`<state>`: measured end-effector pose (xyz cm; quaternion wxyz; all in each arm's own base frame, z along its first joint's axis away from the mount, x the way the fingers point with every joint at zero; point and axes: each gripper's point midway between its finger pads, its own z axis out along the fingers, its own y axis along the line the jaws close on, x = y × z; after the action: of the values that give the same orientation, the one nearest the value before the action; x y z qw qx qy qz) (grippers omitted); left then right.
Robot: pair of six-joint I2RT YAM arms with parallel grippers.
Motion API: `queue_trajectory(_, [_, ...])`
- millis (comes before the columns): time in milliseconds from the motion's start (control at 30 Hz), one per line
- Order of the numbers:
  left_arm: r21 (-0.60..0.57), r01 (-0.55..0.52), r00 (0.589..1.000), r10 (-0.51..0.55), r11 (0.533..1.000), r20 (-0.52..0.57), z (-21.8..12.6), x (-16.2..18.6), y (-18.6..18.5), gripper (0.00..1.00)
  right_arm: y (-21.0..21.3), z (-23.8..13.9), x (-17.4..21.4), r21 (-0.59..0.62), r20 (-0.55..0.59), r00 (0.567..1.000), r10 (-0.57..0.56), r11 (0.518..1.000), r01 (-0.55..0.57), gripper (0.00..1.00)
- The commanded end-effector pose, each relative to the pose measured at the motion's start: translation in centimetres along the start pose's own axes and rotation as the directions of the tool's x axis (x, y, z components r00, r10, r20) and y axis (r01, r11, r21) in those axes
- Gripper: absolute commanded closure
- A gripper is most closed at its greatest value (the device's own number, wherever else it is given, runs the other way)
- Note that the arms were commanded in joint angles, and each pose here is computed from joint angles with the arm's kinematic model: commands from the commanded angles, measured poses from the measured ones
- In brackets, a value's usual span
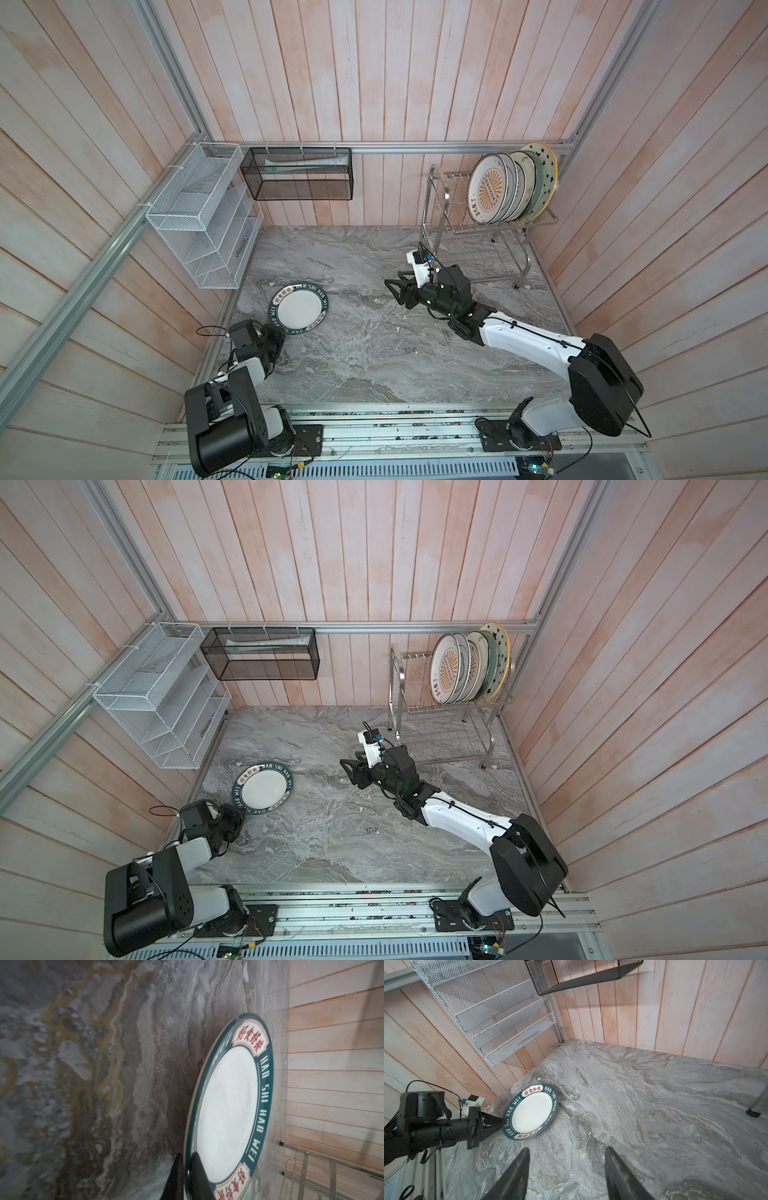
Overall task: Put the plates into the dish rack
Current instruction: 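Push the HAO SHI HAO WEI plate with the left gripper toward the right gripper, then slide the green-rimmed plate farther with the left gripper while the right gripper lowers toward it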
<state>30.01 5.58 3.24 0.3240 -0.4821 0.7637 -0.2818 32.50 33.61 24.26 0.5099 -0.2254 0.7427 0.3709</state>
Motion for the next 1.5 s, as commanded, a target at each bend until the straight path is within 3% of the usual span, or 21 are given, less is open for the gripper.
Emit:
queue_trajectory(0, [0.063,-0.08,0.994,0.085,0.995,-0.073,0.7,0.9,-1.6,0.91,0.0,0.4,0.1,0.006,-0.016,1.0,-0.01,1.0,0.01,0.42])
queue_trajectory(233, [0.102,-0.186,0.964,0.202,0.977,-0.174,2.3,3.6,-3.8,0.92,-0.7,0.8,0.2,0.043,-0.025,1.0,0.007,0.999,-0.006,0.42])
queue_trajectory(400, [0.139,-0.282,0.92,0.309,0.949,-0.241,3.5,5.9,-5.9,0.92,-1.4,1.0,0.3,0.079,-0.033,0.999,0.017,0.997,-0.015,0.42])
queue_trajectory(767, [0.268,-0.454,0.755,0.527,0.85,-0.39,5.3,12.6,-9.1,0.92,-5.1,1.0,1.2,0.202,-0.052,0.99,0.134,0.972,-0.121,0.43])
queue_trajectory(1067, [0.313,-0.483,0.669,0.576,0.817,-0.47,6.6,16.6,-9.1,0.92,-5.6,0.9,1.4,0.2,-0.05,0.983,0.175,0.966,-0.162,0.43])
queue_trajectory(1467, [0.295,-0.494,0.674,0.575,0.818,-0.465,6.7,16.6,-9.2,0.78,-5.6,1.1,1.7,0.197,-0.059,0.982,0.181,0.966,-0.166,0.43])
